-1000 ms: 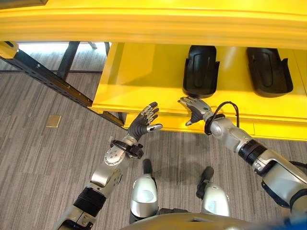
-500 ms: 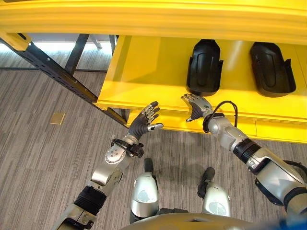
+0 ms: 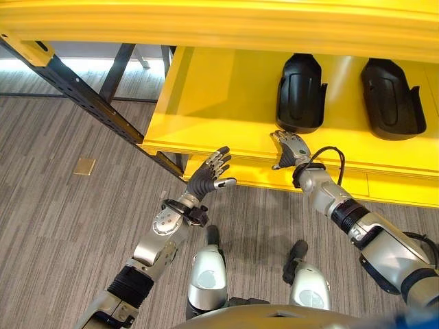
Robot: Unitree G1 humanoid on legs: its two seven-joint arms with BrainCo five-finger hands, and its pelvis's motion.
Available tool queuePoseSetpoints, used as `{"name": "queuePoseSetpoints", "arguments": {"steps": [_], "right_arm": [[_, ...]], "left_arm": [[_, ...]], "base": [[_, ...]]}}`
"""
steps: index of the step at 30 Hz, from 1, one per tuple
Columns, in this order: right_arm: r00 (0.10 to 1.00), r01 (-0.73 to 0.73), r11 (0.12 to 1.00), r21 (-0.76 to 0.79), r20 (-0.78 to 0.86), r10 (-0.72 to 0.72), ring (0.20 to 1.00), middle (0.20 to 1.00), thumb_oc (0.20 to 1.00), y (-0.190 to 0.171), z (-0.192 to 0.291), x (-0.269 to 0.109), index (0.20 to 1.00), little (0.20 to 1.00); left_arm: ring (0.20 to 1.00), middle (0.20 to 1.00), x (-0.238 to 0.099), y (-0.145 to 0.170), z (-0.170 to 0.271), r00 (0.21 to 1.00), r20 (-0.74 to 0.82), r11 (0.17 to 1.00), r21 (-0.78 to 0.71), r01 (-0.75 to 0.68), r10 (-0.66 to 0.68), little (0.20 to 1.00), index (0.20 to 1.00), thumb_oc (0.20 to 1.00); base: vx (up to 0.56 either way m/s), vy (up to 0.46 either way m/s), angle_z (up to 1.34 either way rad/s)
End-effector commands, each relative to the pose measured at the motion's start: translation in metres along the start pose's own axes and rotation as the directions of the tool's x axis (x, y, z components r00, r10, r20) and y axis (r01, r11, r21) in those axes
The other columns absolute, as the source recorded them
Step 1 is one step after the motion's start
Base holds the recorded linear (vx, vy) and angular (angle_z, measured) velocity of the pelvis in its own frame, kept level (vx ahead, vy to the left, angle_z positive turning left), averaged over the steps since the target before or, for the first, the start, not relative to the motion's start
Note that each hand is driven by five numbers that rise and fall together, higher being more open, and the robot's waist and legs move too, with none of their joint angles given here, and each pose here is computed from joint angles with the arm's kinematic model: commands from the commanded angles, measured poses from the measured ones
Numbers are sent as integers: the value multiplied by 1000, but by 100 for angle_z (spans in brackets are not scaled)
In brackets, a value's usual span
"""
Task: Move parts from the plastic box to the shelf.
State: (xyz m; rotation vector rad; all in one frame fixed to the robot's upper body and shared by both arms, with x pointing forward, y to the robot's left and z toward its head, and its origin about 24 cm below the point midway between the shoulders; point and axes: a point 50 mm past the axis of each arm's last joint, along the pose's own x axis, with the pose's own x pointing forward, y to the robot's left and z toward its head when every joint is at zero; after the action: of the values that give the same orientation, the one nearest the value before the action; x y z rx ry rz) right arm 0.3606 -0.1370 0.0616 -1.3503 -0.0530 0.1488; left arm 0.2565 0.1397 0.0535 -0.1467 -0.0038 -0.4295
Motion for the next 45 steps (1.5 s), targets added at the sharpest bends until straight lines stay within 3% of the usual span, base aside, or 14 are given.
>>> {"name": "queuePoseSetpoints", "arguments": {"steps": [1, 9, 14, 17, 22, 36, 38, 40, 42, 45], "right_arm": [[954, 9, 1000, -14, -300, -13, 1000, 1000, 1000, -6, -58, -5, 1000, 1000], [953, -17, 1000, -8, -302, 14, 1000, 1000, 1000, -4, -61, -5, 1000, 1000], [980, -147, 989, -23, -143, 142, 1000, 1000, 1000, 5, -39, -4, 1000, 1000], [943, -331, 940, -87, 5, 333, 1000, 1000, 1000, 16, -8, -8, 1000, 1000], [857, -489, 865, -109, 125, 500, 1000, 1000, 1000, 34, 25, -23, 1000, 1000], [775, -603, 792, -97, 164, 611, 1000, 1000, 1000, 44, 43, -51, 1000, 1000], [746, -645, 764, -32, 192, 638, 1000, 1000, 1000, 46, 41, -60, 1000, 1000], [654, -746, 649, 148, 344, 674, 1000, 1000, 1000, 46, 45, -83, 1000, 1000], [638, -763, 613, 207, 397, 660, 1000, 1000, 1000, 45, 45, -90, 1000, 1000], [576, -816, 455, 356, 558, 597, 1000, 1000, 1000, 40, 45, -108, 1000, 1000]], "left_arm": [[1000, 1000, 7, -13, 19, 993, 107, 998, 19, 52, -53, 1000, 1000, 1000], [1000, 1000, 8, -14, 19, 993, 107, 999, 13, 50, -51, 1000, 1000, 1000], [1000, 1000, 7, -12, 18, 993, 105, 999, 12, 47, -48, 1000, 1000, 1000], [1000, 1000, 6, -8, 21, 992, 116, 999, 22, 40, -42, 1000, 1000, 1000], [1000, 1000, 4, -4, 25, 991, 133, 999, 36, 31, -36, 1000, 1000, 1000], [1000, 1000, -5, -1, 29, 986, 165, 998, 64, -12, 1, 1000, 1000, 1000], [1000, 1000, -9, 2, 28, 986, 165, 998, 62, -32, 22, 1000, 1000, 1000], [1000, 1000, -16, 8, 25, 988, 144, 997, 56, -61, 52, 1000, 1000, 1000], [1000, 1000, -19, 8, 22, 989, 134, 996, 56, -66, 58, 1000, 1000, 1000], [1000, 1000, -27, 10, 12, 992, 97, 995, 44, -89, 84, 1000, 1000, 1000]], "base": [[0, 0, 0], [0, 0, 0], [0, 0, 0], [-35, -1, -1], [-59, -13, -6], [-13, -7, 0], [22, -18, 2], [81, -67, 4], [72, -42, 4], [98, -15, -2]]}}
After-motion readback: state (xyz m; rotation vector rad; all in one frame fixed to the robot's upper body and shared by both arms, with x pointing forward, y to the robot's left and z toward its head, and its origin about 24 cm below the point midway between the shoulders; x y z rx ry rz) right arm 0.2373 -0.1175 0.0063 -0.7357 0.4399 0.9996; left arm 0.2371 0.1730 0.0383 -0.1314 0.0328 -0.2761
